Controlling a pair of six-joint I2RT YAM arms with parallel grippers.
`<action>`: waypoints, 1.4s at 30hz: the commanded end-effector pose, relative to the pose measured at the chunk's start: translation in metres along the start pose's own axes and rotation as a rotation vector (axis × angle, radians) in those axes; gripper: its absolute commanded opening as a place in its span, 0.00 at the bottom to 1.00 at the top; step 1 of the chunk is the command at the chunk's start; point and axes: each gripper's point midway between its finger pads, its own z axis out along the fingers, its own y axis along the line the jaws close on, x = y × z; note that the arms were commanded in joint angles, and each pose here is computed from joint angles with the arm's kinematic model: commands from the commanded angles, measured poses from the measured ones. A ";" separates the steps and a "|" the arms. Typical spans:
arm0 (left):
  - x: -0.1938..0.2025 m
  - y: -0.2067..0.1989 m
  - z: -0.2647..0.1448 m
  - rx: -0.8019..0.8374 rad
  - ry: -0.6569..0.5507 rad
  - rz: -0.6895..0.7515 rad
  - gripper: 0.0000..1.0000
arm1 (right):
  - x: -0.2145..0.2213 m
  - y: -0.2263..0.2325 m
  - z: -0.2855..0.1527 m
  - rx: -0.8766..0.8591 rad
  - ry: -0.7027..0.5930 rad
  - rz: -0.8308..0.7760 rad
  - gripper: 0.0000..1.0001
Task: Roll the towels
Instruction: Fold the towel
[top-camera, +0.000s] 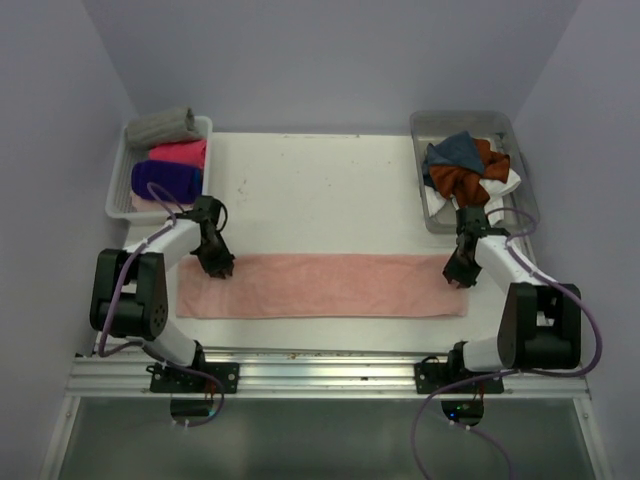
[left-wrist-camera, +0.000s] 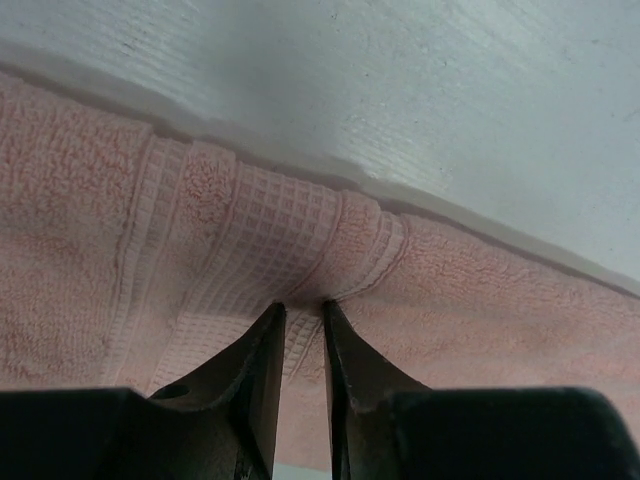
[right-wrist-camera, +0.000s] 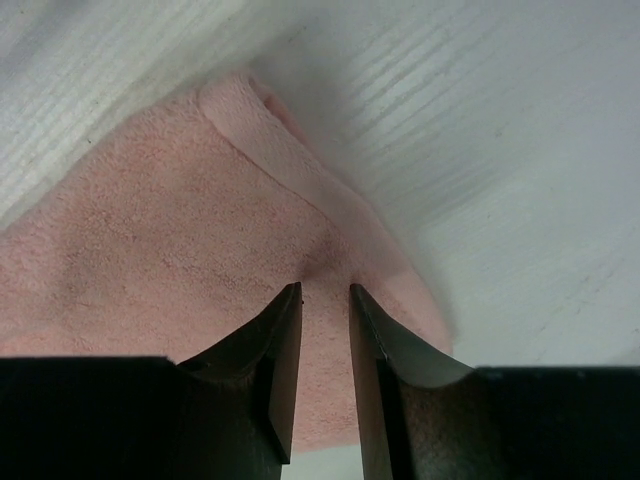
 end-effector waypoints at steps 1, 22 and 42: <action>-0.010 -0.001 0.013 -0.008 -0.026 -0.053 0.26 | -0.006 0.013 0.008 -0.058 0.007 -0.049 0.29; -0.042 0.073 0.002 -0.130 -0.116 -0.236 0.27 | 0.080 0.066 0.005 -0.239 0.155 -0.142 0.27; -0.048 0.065 -0.018 -0.077 -0.157 -0.225 0.28 | 0.052 0.041 -0.004 -0.187 0.112 -0.150 0.46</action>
